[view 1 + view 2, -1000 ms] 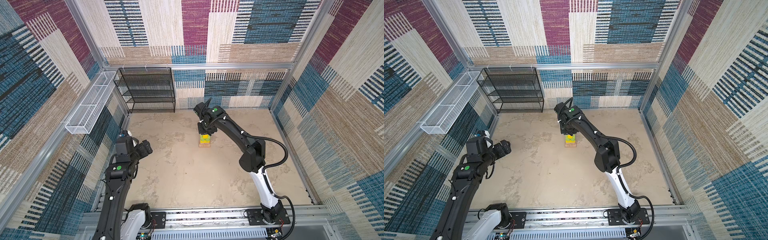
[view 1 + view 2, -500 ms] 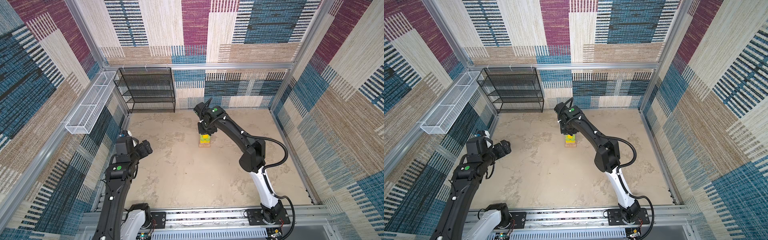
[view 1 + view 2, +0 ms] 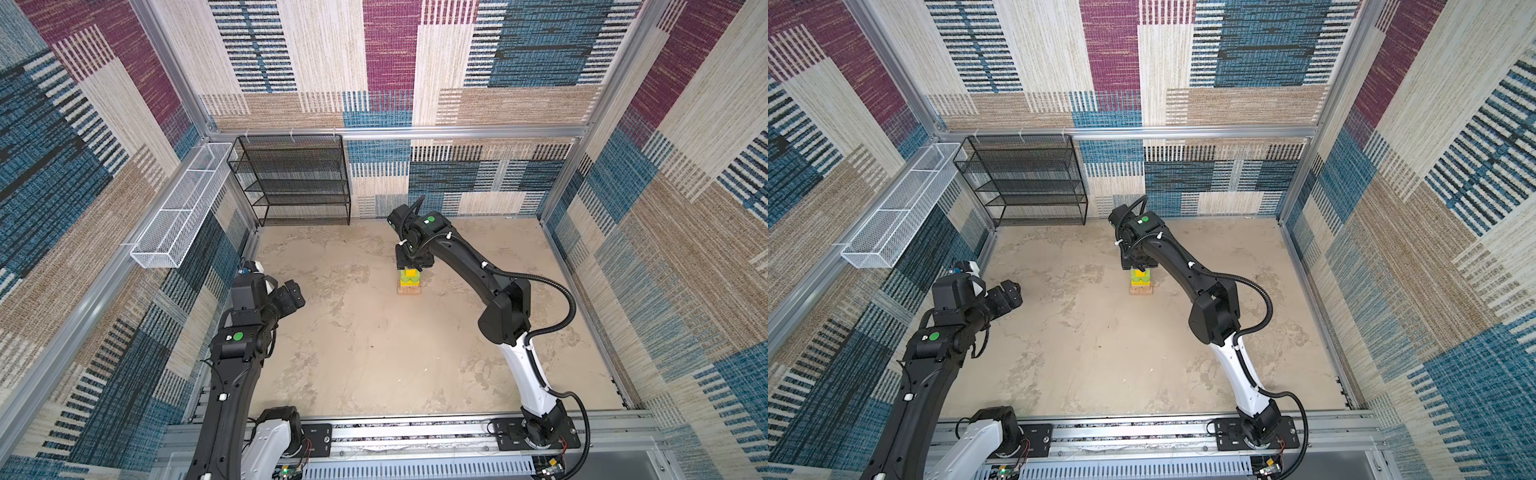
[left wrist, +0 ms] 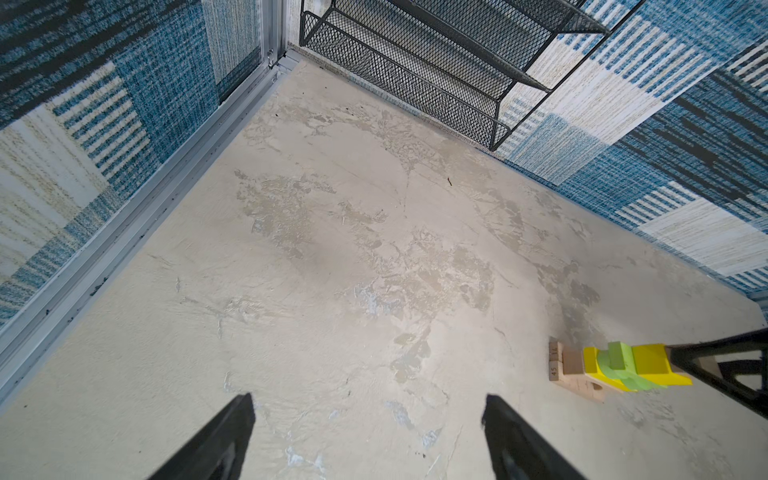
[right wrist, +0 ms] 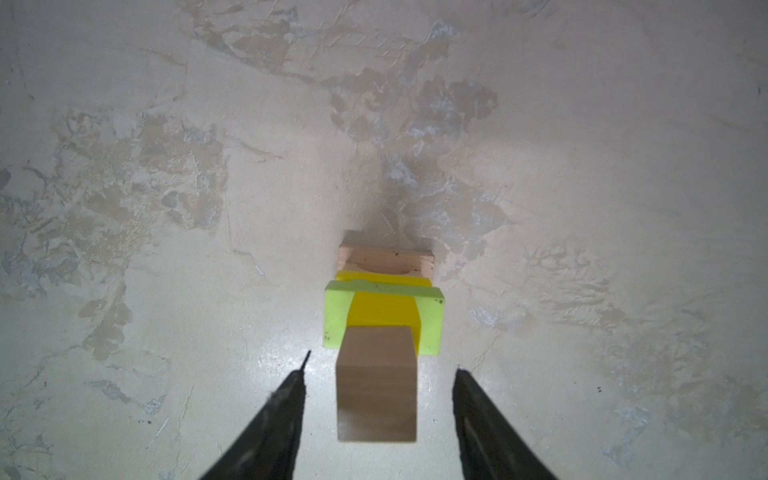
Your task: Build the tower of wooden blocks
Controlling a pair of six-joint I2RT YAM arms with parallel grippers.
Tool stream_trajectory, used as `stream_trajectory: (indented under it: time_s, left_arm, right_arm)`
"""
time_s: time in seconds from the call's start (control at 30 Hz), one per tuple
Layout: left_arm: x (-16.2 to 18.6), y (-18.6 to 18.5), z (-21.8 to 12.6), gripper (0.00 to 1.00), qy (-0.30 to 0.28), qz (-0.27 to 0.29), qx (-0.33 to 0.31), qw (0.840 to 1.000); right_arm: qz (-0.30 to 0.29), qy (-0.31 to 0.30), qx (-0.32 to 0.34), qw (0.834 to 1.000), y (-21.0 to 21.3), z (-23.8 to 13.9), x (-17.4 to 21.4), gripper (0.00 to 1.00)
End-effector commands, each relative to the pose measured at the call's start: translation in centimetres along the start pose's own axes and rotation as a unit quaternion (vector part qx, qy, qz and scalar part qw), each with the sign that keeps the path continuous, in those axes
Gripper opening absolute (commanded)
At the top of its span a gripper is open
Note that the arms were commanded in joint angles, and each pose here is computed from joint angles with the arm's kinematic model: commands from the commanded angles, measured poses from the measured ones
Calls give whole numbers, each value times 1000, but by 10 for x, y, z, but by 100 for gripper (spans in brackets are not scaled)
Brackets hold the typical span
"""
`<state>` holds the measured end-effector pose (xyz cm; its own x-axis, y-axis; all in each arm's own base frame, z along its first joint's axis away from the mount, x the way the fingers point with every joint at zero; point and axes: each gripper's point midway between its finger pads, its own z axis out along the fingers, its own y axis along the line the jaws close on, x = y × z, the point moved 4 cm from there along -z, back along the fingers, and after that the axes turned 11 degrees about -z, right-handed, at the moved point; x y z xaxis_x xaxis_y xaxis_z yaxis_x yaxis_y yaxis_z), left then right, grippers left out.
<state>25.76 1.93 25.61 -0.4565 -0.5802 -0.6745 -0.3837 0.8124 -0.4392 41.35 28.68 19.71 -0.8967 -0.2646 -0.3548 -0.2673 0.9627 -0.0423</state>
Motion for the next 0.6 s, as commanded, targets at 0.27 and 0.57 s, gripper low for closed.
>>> stream_trajectory:
  time_s: [0.27,0.57]
  left_arm:
    - [-4,-1,0,91,-9,10,1,1000]
    - [-4,-2,2,93,0,8,0,1000]
  right_arm:
    - [22,-63,5,998,-10,-45,-17,86]
    - [16,-125,13,992,-19,-82,-29,99]
